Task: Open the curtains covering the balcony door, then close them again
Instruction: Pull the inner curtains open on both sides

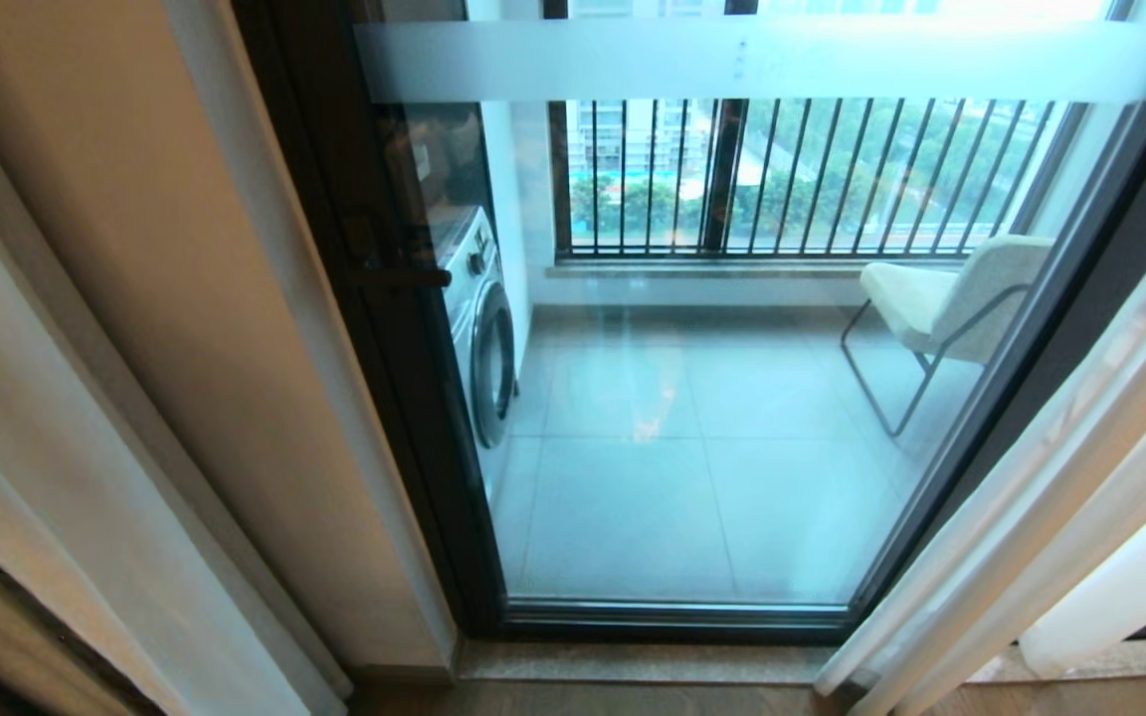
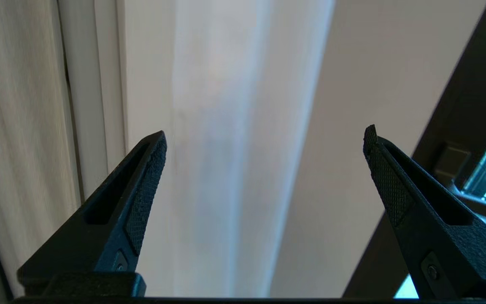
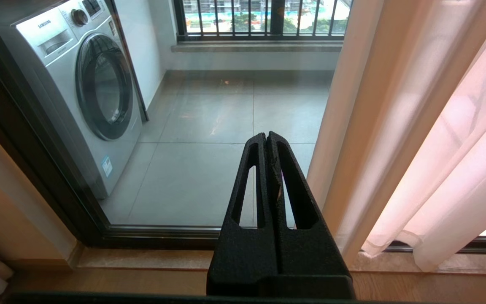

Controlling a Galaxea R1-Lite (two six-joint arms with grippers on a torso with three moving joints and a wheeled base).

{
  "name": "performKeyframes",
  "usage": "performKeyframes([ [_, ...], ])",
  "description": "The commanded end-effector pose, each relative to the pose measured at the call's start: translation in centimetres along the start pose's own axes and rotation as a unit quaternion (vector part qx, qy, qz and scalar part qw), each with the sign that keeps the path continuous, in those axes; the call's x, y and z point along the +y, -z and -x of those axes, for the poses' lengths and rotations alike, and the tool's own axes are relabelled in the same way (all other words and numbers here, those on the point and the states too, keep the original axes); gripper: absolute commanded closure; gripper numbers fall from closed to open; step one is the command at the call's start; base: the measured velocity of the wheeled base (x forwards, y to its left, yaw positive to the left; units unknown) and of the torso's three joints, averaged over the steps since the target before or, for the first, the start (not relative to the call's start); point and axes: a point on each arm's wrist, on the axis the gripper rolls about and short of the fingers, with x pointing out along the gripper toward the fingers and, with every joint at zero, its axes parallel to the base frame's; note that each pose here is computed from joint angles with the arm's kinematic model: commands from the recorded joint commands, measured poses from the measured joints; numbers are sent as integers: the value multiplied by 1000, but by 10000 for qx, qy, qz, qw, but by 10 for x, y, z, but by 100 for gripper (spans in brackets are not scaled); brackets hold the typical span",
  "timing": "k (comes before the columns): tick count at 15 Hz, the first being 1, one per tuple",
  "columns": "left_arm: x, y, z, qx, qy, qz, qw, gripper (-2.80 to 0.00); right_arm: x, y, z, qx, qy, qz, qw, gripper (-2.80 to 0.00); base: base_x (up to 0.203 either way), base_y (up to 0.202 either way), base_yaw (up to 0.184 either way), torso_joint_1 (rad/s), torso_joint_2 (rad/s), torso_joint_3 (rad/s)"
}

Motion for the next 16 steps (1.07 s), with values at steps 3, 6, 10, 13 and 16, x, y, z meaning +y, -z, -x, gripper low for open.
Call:
performKeyframes([
  [3, -5, 4, 26, -33, 7, 3, 10000, -280, 0, 0, 0, 1, 0, 2, 10000, 0, 0, 0, 0, 0, 0, 0],
  [6, -6, 13, 40, 89, -26, 33, 10000, -280, 0, 0, 0, -2, 0, 2, 10000, 0, 0, 0, 0, 0, 0, 0],
  [10, -7, 24, 57, 256, -68, 84, 9996, -280, 0, 0, 0, -4, 0, 2, 10000, 0, 0, 0, 0, 0, 0, 0],
  [13, -9, 31, 71, 308, -80, 100, 9994, -280, 0, 0, 0, -4, 0, 2, 10000, 0, 0, 0, 0, 0, 0, 0],
  [16, -12, 36, 89, 345, 5, 117, 9993, 0, 0, 0, 0, -4, 0, 2, 10000, 0, 0, 0, 0, 0, 0, 0],
])
